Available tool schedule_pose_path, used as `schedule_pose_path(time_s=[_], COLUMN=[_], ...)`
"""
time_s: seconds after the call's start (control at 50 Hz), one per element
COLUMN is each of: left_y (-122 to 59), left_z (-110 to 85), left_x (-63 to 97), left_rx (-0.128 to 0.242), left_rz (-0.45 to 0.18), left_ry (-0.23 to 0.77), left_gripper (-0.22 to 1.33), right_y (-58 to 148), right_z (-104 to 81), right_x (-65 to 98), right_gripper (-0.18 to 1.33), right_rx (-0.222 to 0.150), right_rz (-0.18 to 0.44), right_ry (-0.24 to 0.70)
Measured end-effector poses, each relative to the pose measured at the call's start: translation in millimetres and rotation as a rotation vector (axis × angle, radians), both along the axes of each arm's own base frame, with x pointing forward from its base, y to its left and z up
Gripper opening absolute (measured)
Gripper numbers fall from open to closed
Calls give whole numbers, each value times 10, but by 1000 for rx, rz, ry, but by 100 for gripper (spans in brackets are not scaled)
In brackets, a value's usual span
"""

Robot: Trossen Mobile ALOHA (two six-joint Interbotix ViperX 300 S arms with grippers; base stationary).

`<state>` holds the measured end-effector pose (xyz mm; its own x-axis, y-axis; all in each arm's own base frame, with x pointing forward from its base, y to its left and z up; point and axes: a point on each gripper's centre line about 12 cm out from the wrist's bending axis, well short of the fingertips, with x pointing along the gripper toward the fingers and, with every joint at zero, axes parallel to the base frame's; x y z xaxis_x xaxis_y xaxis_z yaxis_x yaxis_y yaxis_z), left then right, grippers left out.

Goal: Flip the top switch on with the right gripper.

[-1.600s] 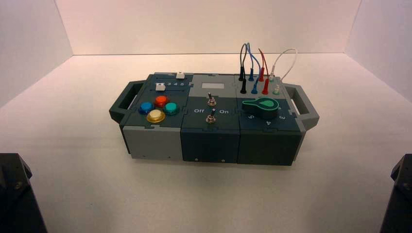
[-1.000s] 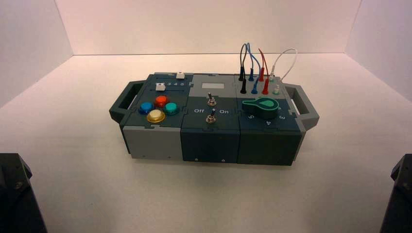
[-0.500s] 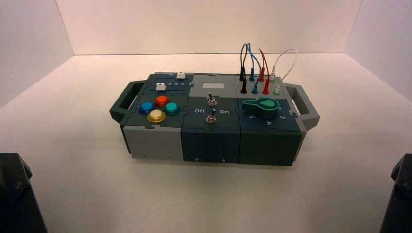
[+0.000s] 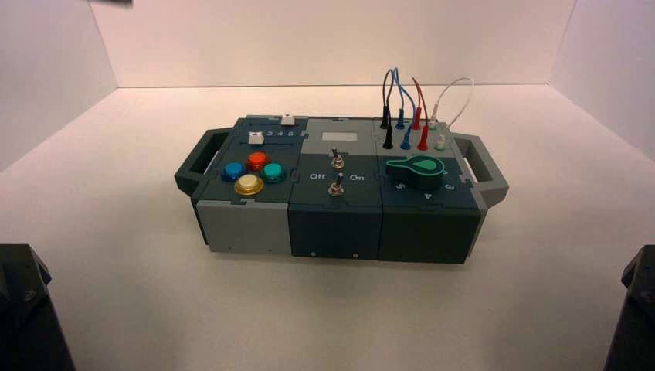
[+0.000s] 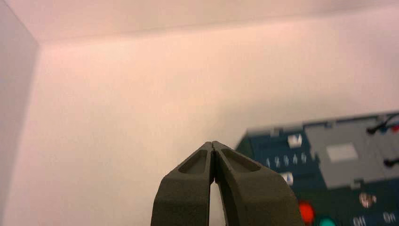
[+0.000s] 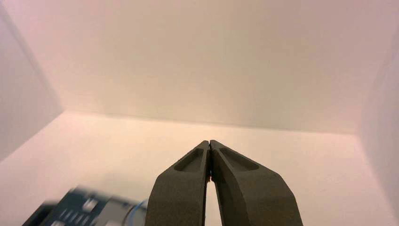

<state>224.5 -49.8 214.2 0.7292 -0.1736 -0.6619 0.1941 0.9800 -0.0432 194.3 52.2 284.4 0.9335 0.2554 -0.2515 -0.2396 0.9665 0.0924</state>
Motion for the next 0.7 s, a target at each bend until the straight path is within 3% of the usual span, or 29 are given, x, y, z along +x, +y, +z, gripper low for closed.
schedule_pose_path(time_s=[0.32, 0.56, 0.62, 0.7], left_y=[-95, -179, -226, -384], left_z=[-281, -377, -419, -558], left_x=[125, 170, 184, 217], left_rx=[-36, -46, -54, -58], left_rz=[23, 12, 8, -18], left_ry=[252, 316, 339, 408], left_gripper=[-16, -16, -16, -16], right_y=[354, 491, 499, 617], right_z=[-152, -212, -212, -296], right_x=[88, 110, 112, 150], right_gripper=[-14, -14, -14, -14], right_rx=[-39, -36, -32, -30], right_rz=[144, 189, 190, 220], right_ry=[197, 283, 289, 373])
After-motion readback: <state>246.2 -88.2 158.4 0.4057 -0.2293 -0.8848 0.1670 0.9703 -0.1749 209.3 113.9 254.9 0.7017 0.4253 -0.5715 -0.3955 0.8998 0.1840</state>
